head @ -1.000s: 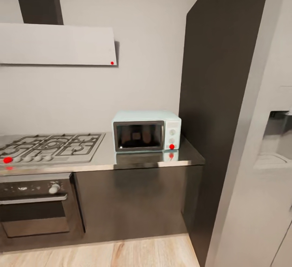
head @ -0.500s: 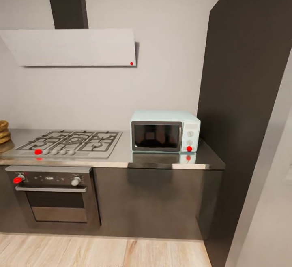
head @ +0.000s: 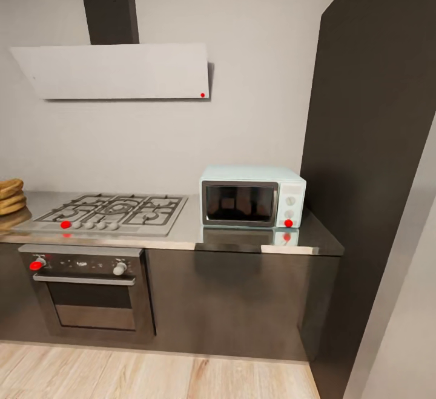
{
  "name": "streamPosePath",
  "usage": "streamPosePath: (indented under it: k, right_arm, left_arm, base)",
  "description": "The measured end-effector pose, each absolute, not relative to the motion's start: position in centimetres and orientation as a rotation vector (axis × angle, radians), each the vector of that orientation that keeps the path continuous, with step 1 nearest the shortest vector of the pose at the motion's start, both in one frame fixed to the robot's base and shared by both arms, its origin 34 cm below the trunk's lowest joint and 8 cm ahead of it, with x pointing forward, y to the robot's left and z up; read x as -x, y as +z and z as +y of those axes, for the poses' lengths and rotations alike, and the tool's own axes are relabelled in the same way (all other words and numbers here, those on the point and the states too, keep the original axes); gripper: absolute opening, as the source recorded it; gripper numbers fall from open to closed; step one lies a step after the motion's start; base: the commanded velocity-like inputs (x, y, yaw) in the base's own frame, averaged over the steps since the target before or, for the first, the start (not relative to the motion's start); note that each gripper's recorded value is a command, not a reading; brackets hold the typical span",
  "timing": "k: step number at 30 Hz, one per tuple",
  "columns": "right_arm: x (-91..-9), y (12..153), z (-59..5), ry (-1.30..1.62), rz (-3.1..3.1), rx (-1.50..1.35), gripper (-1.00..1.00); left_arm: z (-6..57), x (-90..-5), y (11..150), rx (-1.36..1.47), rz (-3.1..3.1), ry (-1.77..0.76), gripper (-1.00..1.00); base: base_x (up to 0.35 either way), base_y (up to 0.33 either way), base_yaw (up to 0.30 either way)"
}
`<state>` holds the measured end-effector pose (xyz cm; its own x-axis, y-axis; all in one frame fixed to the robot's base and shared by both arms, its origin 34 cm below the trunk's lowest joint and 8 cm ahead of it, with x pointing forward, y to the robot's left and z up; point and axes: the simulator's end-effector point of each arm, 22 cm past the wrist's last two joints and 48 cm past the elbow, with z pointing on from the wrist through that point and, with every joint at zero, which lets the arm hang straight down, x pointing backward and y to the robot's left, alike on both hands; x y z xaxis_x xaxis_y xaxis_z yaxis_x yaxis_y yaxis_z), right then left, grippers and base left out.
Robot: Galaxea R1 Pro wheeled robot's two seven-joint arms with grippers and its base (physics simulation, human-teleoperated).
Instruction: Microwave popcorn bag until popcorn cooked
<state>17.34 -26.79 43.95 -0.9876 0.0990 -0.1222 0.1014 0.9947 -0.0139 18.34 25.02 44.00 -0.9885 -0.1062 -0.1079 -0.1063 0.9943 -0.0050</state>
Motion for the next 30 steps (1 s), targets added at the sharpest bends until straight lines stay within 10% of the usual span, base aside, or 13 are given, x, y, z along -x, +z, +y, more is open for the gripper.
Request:
streamPosePath:
  k: [30]
  right_arm:
    - [-17.32, 43.95, -26.77, -0.029, 3.017, -0.154, 1.0]
  left_arm:
    - [25.02, -18.34, 44.0, 0.16, 3.029, 0.001, 1.0]
  base:
    - [0.085, 0.0, -0.082]
